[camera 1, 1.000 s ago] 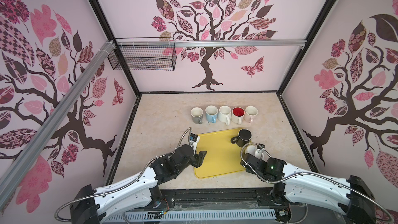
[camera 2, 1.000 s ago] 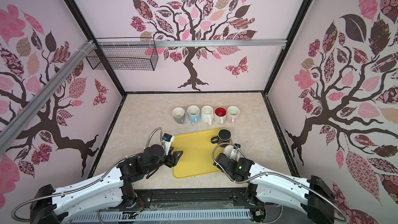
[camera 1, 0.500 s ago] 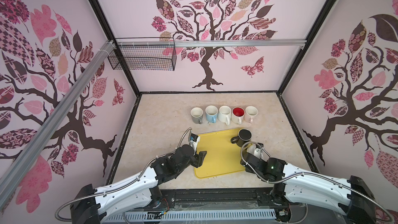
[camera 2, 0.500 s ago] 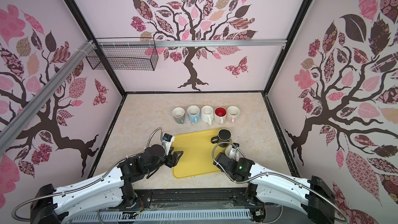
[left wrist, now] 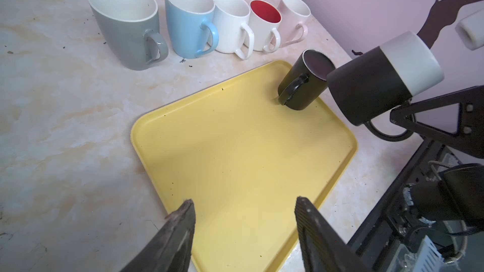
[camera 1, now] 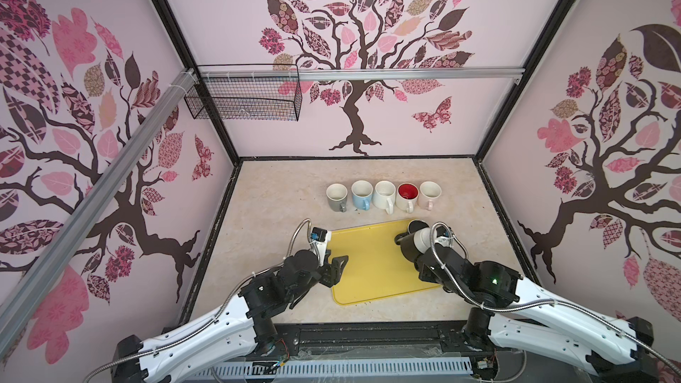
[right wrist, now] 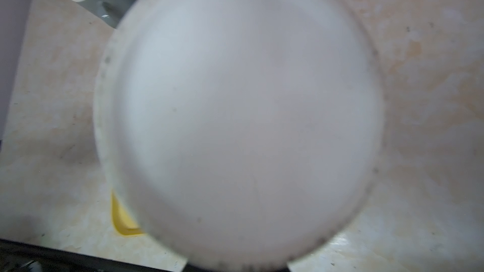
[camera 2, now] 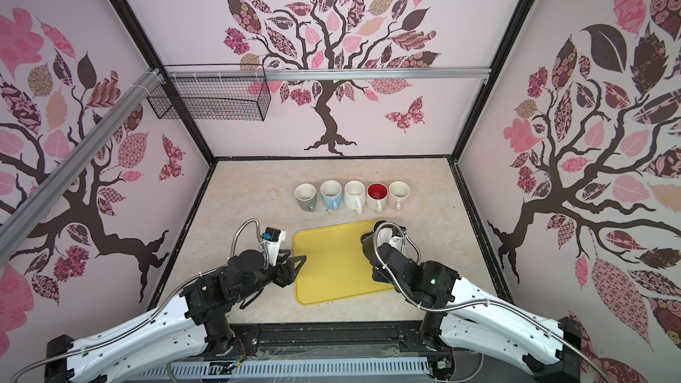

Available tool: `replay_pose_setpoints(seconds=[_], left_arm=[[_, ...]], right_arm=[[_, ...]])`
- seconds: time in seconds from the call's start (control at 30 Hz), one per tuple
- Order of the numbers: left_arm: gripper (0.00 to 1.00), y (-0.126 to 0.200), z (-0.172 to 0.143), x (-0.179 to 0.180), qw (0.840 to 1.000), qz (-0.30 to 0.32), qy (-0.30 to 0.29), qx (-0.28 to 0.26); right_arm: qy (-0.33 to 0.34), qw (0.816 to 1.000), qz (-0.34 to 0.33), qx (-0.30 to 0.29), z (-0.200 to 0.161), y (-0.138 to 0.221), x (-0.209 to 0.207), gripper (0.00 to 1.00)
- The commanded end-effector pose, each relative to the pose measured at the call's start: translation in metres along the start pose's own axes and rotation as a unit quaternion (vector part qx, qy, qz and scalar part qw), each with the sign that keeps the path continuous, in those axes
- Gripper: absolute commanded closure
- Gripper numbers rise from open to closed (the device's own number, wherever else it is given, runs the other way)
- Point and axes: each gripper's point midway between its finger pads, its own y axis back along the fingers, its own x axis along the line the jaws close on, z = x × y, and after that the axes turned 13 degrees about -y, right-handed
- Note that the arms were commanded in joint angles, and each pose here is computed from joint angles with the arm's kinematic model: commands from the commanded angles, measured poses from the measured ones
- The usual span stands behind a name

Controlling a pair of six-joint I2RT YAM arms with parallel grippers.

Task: Turn the mug right side up
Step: Pick up the mug from the tray, then place the mug at the top-center of the table.

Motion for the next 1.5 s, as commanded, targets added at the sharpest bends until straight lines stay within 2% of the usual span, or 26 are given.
replay_pose_setpoints(seconds=[0.0,0.1,0.27,0.43,0.63,0.73,0.9,1.17,1.4,1.47], left_arm=[[0.37,0.014,0.018,-0.003,0.999,-0.014,0.033,-0.033],[0.37,0.029,0.031,-0.006,0.996,-0.034,0.055,-0.062],[0.38,0.055,0.054,-0.011,0.984,-0.073,0.093,-0.132],[0.4,0.073,0.066,-0.011,0.97,-0.099,0.127,-0.181],[0.42,0.084,0.073,-0.016,0.95,-0.141,0.167,-0.223],[0.43,0.087,0.073,-0.018,0.945,-0.152,0.174,-0.232],[0.43,0.087,0.076,-0.026,0.936,-0.18,0.181,-0.242],[0.44,0.074,0.077,-0.037,0.933,-0.202,0.187,-0.232],[0.45,0.072,0.08,-0.042,0.932,-0.211,0.183,-0.232],[0.45,0.075,0.087,-0.044,0.926,-0.22,0.185,-0.245]], right_arm=[[-0.024,0.989,0.146,-0.017,0.021,0.024,0.068,1.0],[-0.034,0.973,0.227,0.0,0.019,0.033,0.102,1.0],[-0.041,0.926,0.375,0.016,0.016,0.06,0.15,1.0],[-0.04,0.895,0.443,0.038,0.012,0.078,0.175,1.0],[-0.052,0.84,0.536,0.062,0.007,0.101,0.198,1.0],[-0.057,0.825,0.558,0.074,0.005,0.104,0.205,1.0],[-0.066,0.804,0.583,0.095,-0.002,0.104,0.213,1.0],[-0.076,0.781,0.609,0.115,-0.007,0.104,0.221,1.0],[-0.076,0.779,0.611,0.122,-0.011,0.1,0.223,1.0],[-0.075,0.779,0.61,0.124,-0.012,0.098,0.223,1.0]])
